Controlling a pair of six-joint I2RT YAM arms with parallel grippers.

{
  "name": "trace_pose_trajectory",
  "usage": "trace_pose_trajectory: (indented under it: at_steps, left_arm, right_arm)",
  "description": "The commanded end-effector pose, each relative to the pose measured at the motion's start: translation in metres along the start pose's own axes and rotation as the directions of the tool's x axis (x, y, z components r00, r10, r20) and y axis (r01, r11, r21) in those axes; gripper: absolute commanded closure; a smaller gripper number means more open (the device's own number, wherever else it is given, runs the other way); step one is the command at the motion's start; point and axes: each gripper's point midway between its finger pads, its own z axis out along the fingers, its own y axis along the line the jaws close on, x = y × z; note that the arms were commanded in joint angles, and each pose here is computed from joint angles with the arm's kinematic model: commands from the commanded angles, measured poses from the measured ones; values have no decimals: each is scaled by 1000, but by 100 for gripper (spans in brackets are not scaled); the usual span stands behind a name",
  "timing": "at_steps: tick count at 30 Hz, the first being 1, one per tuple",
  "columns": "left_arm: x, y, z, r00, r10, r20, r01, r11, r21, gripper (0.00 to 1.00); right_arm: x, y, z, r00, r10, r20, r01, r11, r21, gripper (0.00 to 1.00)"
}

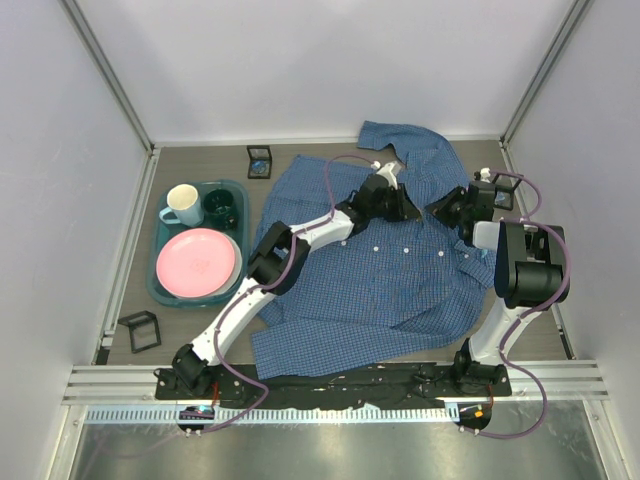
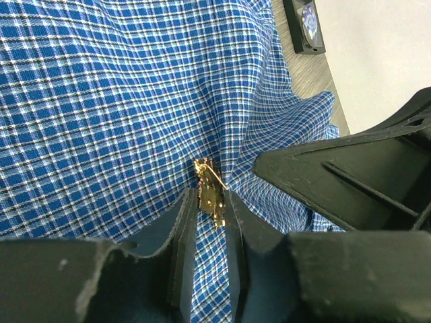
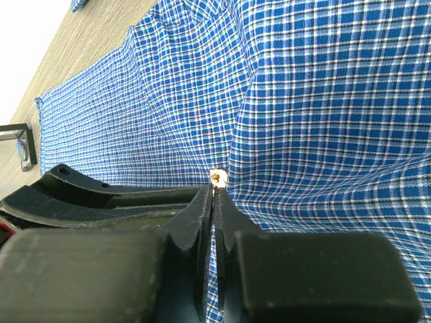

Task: Remove the brooch from the garment
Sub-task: Remove the brooch from the clothes.

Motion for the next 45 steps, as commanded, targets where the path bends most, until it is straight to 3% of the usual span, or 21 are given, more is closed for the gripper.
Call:
trace_pose_trajectory:
  at_steps: [1, 9, 17, 28, 35, 40, 45]
  left_arm:
    - [-36, -36, -12, 998, 18, 63, -21, 998, 59, 75]
    - [-45, -40, -18, 997, 25, 74, -30, 997, 65, 77]
    - [-53, -45, -20, 993, 59, 101, -66, 996, 60, 100]
    - [-62, -48, -15, 965, 119, 232, -128, 991, 25, 100]
    - [-85, -61, -16, 910, 172, 377, -194, 981, 21, 100]
    - [-97, -65, -16, 882, 217, 418, -242, 970, 7, 100]
    - [-110, -72, -20, 858, 252, 448, -278, 961, -8, 100]
  right_arm:
    - [-13, 8, -1, 999, -28, 43, 28, 1000, -12, 90]
    - [-10, 8, -3, 999, -28, 33, 29, 999, -17, 90]
    - [-9, 6, -4, 999, -28, 34, 28, 1000, -4, 90]
    - [-13, -8, -16, 994, 56, 94, -62, 996, 63, 90]
    - [4, -42, -27, 984, 145, 103, -162, 970, 182, 90]
    - [8, -73, -36, 960, 243, 138, -271, 931, 244, 90]
    - [11, -78, -45, 954, 262, 148, -292, 922, 255, 90]
